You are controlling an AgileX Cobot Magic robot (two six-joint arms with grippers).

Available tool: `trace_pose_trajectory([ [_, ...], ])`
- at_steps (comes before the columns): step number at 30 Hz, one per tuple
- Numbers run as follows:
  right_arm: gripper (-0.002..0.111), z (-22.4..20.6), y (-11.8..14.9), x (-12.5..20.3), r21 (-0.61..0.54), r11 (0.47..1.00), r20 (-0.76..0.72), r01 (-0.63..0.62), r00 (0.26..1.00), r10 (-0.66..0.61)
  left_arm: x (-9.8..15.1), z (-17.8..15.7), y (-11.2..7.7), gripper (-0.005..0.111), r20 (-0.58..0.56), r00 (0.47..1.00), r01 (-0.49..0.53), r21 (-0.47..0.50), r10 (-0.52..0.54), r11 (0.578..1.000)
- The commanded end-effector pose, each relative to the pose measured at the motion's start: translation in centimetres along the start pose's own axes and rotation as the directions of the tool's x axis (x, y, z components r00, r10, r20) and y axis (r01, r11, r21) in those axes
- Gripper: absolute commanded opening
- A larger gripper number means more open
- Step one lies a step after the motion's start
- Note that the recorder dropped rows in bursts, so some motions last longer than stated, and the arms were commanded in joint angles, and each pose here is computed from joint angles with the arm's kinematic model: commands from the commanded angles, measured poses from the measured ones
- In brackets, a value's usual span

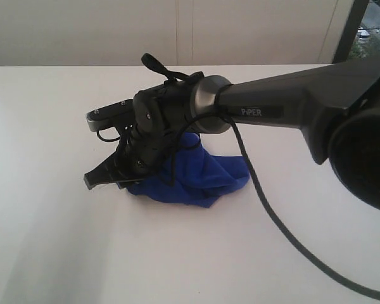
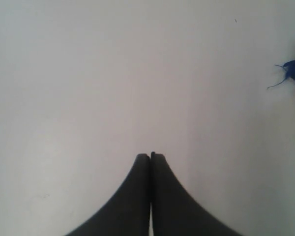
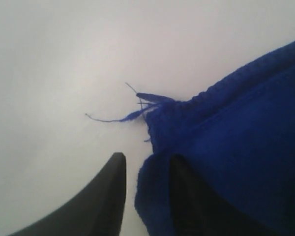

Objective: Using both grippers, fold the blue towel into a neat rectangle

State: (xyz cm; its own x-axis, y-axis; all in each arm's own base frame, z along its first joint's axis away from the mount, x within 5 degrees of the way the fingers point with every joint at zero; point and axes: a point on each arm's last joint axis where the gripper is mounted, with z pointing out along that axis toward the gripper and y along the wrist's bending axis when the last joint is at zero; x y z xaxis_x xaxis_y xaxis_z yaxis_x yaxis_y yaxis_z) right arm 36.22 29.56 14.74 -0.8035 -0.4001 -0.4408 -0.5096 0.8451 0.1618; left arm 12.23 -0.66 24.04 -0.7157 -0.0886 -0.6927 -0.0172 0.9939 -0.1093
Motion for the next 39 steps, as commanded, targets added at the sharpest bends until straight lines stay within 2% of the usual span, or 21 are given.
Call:
trace_pose_trajectory([
  [1, 0.029, 0.0, 0.0, 0.0, 0.001, 1.000, 0.009, -0.002, 1.000, 0.002, 0.3, 0.1, -0.1, 0.000, -0.016, 1.000, 0.007, 0.007, -0.007, 1.000],
  [11, 0.000, 0.1, -0.1, 0.0, 0.007, 1.000, 0.007, 0.013, 1.000, -0.013, 0.3, 0.1, -0.1, 0.000, -0.016, 1.000, 0.007, 0.007, -0.007, 1.000],
  [17, 0.000, -1.8, 0.0, -0.8, 0.015, 0.999, 0.052, 0.035, 0.998, -0.036, 0.3, 0.1, -0.1, 0.000, -0.016, 1.000, 0.007, 0.007, -0.007, 1.000],
  [25, 0.000, -6.7, -0.4, -2.2, 0.060, 0.995, 0.121, 0.082, 0.989, -0.089, 0.3, 0.1, -0.1, 0.000, -0.016, 1.000, 0.007, 0.007, -0.007, 1.000],
  [32, 0.000, -10.6, -5.0, -2.1, 0.165, 0.985, 0.040, 0.048, 0.998, -0.055, 0.3, 0.1, -0.3, 0.000, -0.016, 1.000, 0.025, 0.028, -0.024, 0.999],
  [35, 0.000, -12.1, -7.6, -1.7, 0.224, 0.973, -0.009, 0.047, 0.999, -0.046, 0.2, 0.1, -1.2, 0.000, -0.008, 1.000, -0.003, 0.132, 0.004, 0.991],
  [39, 0.000, -14.0, -11.0, -1.2, 0.296, 0.955, -0.044, 0.014, 0.999, -0.002, -0.3, 0.5, -2.7, 0.000, 0.022, 0.998, -0.058, 0.296, 0.054, 0.953],
])
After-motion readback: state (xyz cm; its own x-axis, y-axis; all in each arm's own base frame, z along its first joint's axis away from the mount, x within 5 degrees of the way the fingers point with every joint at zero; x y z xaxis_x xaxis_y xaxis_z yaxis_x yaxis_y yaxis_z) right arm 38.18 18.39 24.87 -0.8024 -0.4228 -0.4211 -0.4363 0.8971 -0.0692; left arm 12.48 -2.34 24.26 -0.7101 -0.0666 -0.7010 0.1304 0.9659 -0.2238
